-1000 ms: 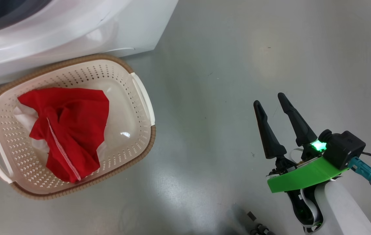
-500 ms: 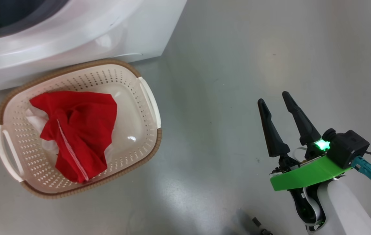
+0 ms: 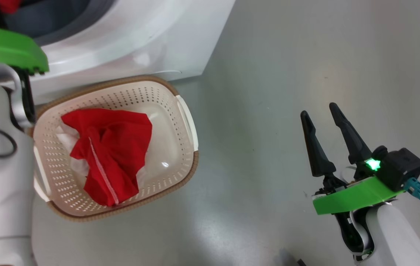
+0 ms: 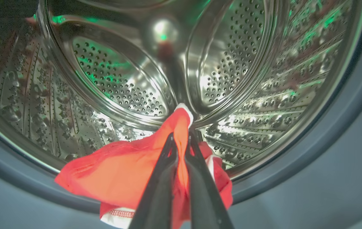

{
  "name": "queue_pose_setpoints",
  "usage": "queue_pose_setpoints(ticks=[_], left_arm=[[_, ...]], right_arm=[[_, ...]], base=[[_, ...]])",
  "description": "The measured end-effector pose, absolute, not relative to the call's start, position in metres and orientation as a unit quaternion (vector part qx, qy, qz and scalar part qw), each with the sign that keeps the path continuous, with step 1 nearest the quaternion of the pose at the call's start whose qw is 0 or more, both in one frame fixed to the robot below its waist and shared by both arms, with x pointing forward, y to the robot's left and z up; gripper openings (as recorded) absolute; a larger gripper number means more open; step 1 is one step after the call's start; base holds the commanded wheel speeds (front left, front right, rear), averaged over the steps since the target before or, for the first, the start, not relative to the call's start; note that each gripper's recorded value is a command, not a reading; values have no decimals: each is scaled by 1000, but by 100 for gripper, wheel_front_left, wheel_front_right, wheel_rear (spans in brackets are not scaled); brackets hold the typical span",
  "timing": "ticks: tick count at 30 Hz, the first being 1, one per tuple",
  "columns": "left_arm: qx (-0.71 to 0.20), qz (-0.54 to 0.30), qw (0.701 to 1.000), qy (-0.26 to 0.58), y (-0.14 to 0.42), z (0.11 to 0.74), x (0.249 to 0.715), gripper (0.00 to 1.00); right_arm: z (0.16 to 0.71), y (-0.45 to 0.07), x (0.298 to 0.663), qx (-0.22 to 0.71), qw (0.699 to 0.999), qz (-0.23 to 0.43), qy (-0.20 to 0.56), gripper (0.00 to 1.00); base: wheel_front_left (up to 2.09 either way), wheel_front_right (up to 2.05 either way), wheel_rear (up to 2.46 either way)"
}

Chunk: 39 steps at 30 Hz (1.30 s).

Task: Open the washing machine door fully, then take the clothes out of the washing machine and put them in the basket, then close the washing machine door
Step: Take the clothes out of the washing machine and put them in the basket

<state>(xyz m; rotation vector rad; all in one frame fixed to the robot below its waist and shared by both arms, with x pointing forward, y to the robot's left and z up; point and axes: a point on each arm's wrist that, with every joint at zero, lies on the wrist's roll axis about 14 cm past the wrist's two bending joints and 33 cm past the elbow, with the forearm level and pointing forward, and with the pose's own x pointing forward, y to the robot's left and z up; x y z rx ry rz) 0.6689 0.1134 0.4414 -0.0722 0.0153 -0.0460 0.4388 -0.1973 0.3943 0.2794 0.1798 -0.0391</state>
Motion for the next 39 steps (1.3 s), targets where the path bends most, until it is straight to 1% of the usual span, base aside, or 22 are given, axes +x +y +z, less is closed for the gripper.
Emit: queue_pose_setpoints(ticks=[10, 16, 25, 35, 39], left_arm=[[-69, -19, 996, -46, 124, 474, 627, 0], [-73, -12, 995, -69, 131, 487, 604, 0], [-76, 3, 989, -129, 147, 526, 577, 0], [-69, -15, 978, -196, 139, 569, 549, 0], [-70, -14, 977, -200, 135, 570, 541, 0]], right_arm=[[403, -191, 435, 144, 986, -12, 80, 100], [406, -188, 432, 144, 986, -8, 78, 100], [410, -186, 433, 143, 987, -5, 72, 100], [412, -187, 429, 144, 987, -7, 72, 100], [411, -190, 429, 143, 987, -11, 73, 100]], base=[[0, 0, 0], [0, 0, 0], [0, 0, 0], [0, 0, 0], [0, 0, 0]])
